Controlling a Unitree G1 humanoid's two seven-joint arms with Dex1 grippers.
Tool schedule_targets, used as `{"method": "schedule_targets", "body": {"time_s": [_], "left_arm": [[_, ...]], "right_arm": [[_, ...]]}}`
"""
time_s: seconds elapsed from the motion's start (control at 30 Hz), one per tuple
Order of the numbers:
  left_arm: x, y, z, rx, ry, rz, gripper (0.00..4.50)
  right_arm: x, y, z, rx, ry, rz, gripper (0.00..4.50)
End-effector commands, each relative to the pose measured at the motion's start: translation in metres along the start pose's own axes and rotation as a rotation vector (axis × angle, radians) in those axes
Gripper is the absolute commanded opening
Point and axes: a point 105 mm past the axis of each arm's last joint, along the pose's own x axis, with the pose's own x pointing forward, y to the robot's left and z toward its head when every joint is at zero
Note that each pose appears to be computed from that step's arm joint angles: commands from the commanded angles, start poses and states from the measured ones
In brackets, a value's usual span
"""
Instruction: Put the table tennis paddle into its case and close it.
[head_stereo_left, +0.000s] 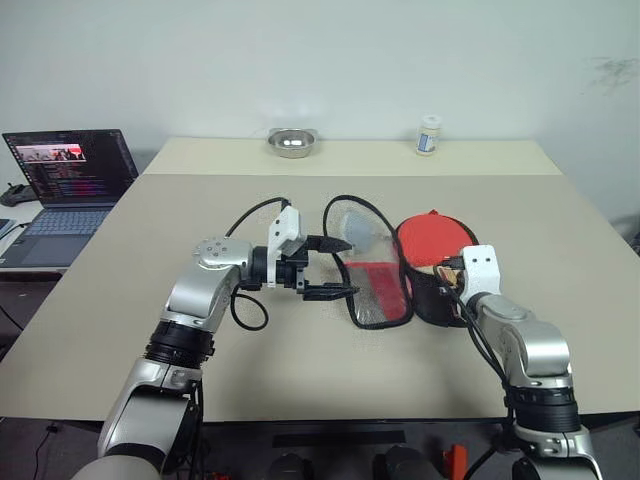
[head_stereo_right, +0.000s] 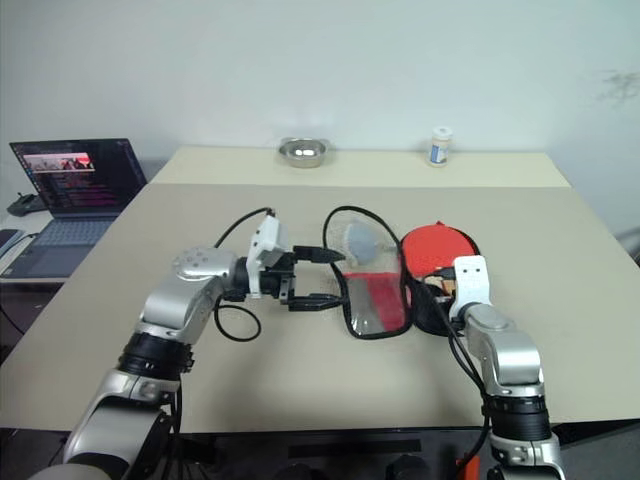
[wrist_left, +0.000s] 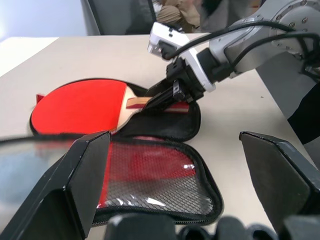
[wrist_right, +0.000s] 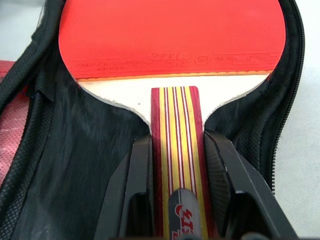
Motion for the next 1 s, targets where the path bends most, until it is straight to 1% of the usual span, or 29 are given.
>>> {"method": "schedule_targets", "body": {"time_s": [0.03, 0.3, 0.47, 0.53, 0.57, 0.67, 0.8, 0.83, 0.93, 1.0], "left_arm": [[-0.001, 0.000, 0.011, 0.035, -0.027, 0.001, 4.50], [0.001, 0.001, 0.009, 0.036, -0.025, -0.005, 4.50], [0.002, 0.001, 0.008, 0.038, -0.024, -0.011, 4.50], [0.002, 0.001, 0.008, 0.038, -0.023, -0.012, 4.50], [0.002, 0.001, 0.008, 0.038, -0.023, -0.013, 4.50], [0.001, 0.001, 0.006, 0.031, -0.018, -0.012, 4.50], [-0.005, 0.003, 0.003, 0.009, 0.000, 0.008, 4.50], [-0.007, 0.004, 0.002, 0.005, 0.006, 0.013, 4.50], [-0.023, 0.009, -0.007, -0.023, 0.055, 0.063, 4.50], [-0.032, 0.012, -0.011, -0.049, 0.071, 0.078, 4.50]], "right_arm": [[-0.007, 0.005, 0.003, 0.003, -0.015, 0.005, 1.04], [-0.014, 0.009, -0.001, 0.065, -0.004, -0.020, 1.04], [-0.009, 0.002, -0.003, 0.087, -0.003, -0.062, 1.04], [-0.009, 0.001, -0.002, 0.097, -0.010, -0.065, 1.75], [-0.009, 0.002, -0.002, 0.099, -0.012, -0.062, 1.94], [-0.013, 0.007, 0.001, 0.100, -0.024, -0.036, 2.98], [-0.025, 0.009, 0.020, 0.049, -0.093, 0.008, 4.39], [-0.029, 0.010, 0.026, 0.044, -0.112, 0.025, 4.45], [-0.061, 0.020, 0.061, -0.024, -0.228, 0.234, 4.45], [-0.081, 0.020, 0.073, -0.083, -0.260, 0.338, 4.45]]}}
